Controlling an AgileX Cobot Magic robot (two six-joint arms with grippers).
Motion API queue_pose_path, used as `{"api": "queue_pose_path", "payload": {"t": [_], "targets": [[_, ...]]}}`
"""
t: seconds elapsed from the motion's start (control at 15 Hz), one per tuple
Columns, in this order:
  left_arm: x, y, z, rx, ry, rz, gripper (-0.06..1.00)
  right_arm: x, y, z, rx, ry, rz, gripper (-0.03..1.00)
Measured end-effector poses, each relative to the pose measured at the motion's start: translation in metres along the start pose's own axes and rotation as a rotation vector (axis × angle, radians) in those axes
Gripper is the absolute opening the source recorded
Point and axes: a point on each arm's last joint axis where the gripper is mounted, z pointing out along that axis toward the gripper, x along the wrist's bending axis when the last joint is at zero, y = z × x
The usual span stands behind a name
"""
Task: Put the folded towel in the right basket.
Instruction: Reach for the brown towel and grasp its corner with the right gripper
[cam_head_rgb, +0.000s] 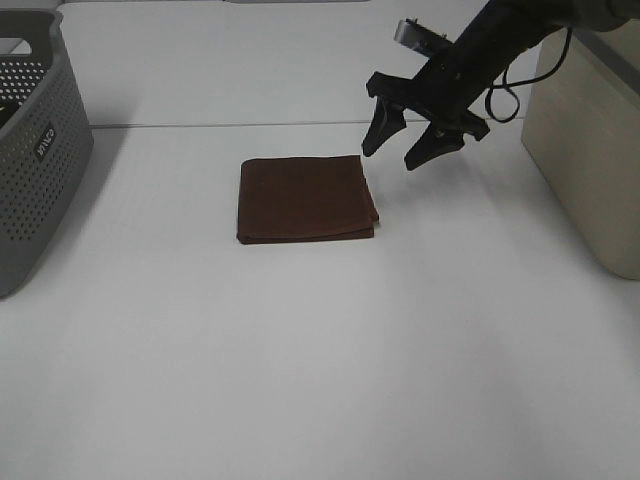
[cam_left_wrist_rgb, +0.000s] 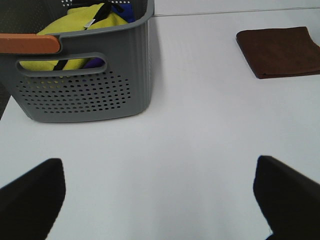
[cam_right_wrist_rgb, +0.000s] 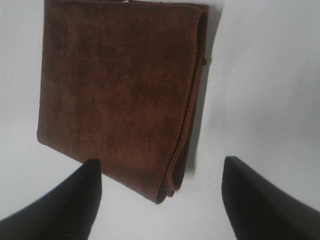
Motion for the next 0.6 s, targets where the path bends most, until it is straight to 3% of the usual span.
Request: {"api": "queue_pose_path", "payload": {"t": [0.33,0.6], "targets": [[0.000,0.000,0.000,0.000,0.000,0.000,0.97,-0.034,0.007,0.040,0.050,0.075,0.075,0.66],[0.000,0.000,0.000,0.000,0.000,0.000,0.97,-0.033,0.000,0.063,0.091,0.128,0.087,0.66]]}}
